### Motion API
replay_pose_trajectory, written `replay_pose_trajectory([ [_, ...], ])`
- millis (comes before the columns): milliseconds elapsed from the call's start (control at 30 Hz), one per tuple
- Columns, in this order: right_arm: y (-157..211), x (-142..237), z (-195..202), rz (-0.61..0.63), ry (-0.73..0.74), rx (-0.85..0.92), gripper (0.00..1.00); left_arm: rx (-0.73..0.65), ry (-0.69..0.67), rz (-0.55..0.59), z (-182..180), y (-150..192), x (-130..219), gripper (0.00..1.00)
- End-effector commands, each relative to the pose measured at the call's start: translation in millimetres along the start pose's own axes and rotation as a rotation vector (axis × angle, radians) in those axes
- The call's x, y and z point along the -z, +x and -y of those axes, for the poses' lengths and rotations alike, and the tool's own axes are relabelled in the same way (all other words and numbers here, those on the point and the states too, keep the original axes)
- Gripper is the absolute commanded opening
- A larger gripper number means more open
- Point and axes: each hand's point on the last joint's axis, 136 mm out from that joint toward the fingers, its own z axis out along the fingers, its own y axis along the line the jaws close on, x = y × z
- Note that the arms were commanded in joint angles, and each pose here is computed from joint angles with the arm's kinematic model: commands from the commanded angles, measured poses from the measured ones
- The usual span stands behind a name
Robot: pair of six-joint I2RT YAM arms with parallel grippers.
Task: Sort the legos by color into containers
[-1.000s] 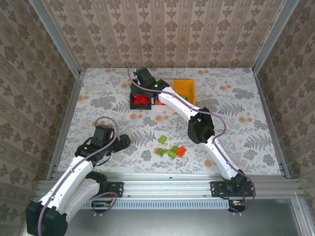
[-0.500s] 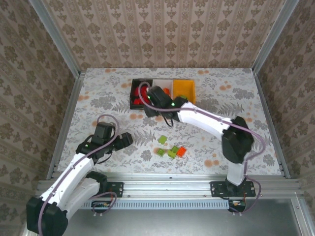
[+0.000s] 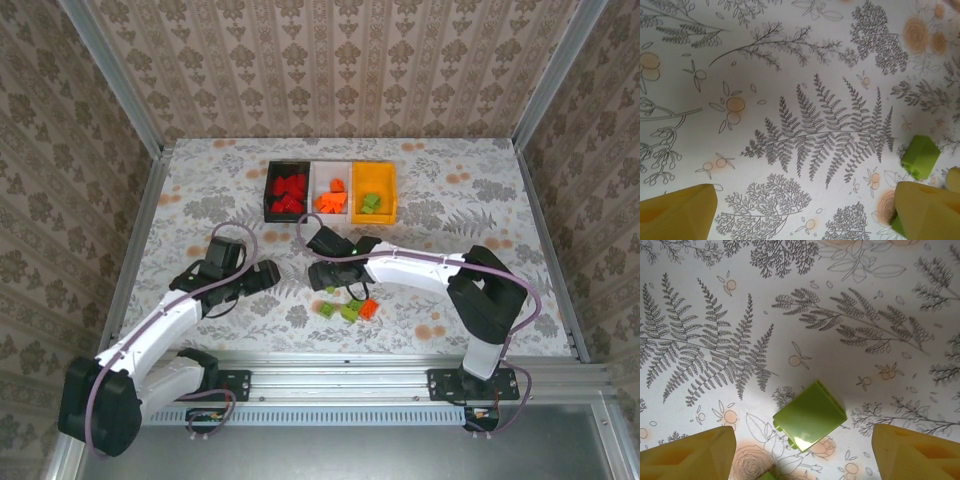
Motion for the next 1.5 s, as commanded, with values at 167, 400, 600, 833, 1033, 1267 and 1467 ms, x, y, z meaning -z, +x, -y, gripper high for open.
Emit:
replay_pose_trajectory([
  [167, 30.9, -24.1, -9.5, -0.107, -0.055, -0.139, 0.71, -0.009, 0.004, 0.015, 8.1, -8.4, 3.6, 0.93],
  [400, 31.5, -30.9, -13.9, -0.108, -0.073, -0.15, 0.69, -0.013, -0.004, 0.015, 6.0, -7.5, 2.6, 0.94],
  [600, 13.6, -42.7, -30.1, -0.07, -0.112, -0.113, 0.67, -0.017, -0.011, 0.014, 6.0, -9.1, 2.6, 0.94],
  [833, 2.5, -58.4, -16.9, -0.047, 0.021, -0.049, 0.59, -0.023, -0.028, 0.016, 1.6, -7.5, 4.3, 0.94],
  [1033, 9.7, -60.1, -5.6, -0.041, 0.108, 0.002, 0.38, -0.024, -0.029, 0.018, 1.0, -7.5, 4.1, 0.94],
  [1267, -20.4, -27.1, -5.7, 0.093, 0.113, 0.037, 0.25, -0.021, -0.017, 0.012, 5.7, -10.3, 1.8, 0.94],
  [1467, -86.9, 9.7, 48.6, 0.212, 0.189, 0.003, 0.25, -0.036, 0.038, -0.005, 20.6, -7.9, -1.6, 0.94],
])
